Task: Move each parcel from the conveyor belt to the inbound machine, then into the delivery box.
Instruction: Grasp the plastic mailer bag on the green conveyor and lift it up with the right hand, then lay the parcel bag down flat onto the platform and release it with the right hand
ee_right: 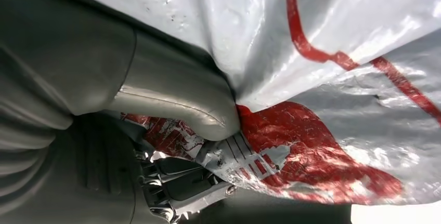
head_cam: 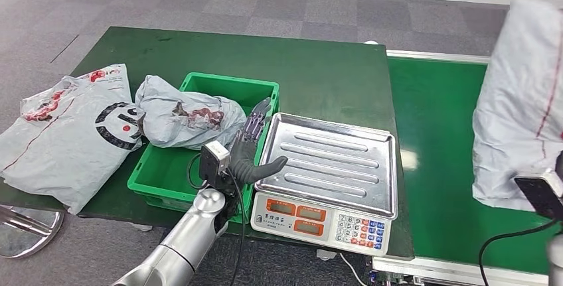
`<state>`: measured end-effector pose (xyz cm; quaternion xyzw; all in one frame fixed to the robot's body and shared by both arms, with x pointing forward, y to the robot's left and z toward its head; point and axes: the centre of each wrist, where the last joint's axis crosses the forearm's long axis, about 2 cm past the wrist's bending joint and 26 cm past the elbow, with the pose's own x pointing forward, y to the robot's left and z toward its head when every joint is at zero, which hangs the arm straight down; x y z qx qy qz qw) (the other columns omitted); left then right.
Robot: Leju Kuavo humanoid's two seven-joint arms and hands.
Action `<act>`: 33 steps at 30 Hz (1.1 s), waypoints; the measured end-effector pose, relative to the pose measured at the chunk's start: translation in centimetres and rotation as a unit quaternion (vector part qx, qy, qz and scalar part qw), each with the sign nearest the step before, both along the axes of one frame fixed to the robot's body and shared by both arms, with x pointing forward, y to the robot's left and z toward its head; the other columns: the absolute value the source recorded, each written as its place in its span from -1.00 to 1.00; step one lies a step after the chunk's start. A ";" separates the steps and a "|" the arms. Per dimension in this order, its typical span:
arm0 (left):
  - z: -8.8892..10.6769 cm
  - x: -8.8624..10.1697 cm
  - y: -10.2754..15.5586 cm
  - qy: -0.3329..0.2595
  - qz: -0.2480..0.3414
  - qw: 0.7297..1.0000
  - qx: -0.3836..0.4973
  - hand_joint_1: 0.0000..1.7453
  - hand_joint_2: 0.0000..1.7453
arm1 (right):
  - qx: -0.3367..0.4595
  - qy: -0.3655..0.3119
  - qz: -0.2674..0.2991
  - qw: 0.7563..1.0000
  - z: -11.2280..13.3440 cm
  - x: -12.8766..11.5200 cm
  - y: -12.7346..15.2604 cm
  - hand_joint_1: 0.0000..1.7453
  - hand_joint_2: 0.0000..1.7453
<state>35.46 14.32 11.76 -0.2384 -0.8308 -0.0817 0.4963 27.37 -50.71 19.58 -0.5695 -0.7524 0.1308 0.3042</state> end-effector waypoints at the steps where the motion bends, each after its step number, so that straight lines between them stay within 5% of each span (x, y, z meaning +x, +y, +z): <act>1: 0.0 0.0 0.0 0.000 0.000 1.000 0.000 -1.00 1.00 | -0.004 -0.025 0.005 1.000 0.7 -0.1 0.3 1.00 1.00; 9: 0.1 0.0 -0.2 0.000 0.001 1.000 -0.004 -1.00 1.00 | -0.015 -0.084 0.037 0.996 3.2 -0.6 1.5 1.00 1.00; 17: 1.3 0.2 -0.3 -0.021 0.007 1.000 -0.016 -1.00 1.00 | -0.064 0.060 0.169 0.982 2.3 4.5 7.0 1.00 1.00; 25: 1.6 0.1 -0.3 -0.031 0.012 0.999 -0.017 -1.00 1.00 | -0.081 0.102 0.213 0.968 1.3 7.3 10.5 1.00 1.00; 29: 2.4 0.2 -0.2 -0.049 0.027 0.998 -0.013 -1.00 1.00 | -0.093 0.182 0.263 0.943 0.1 9.7 13.8 1.00 1.00; 33: 3.0 0.3 -0.1 -0.061 0.051 0.997 -0.014 -1.00 1.00 | -0.076 0.322 0.329 0.884 -1.5 12.5 17.4 1.00 1.00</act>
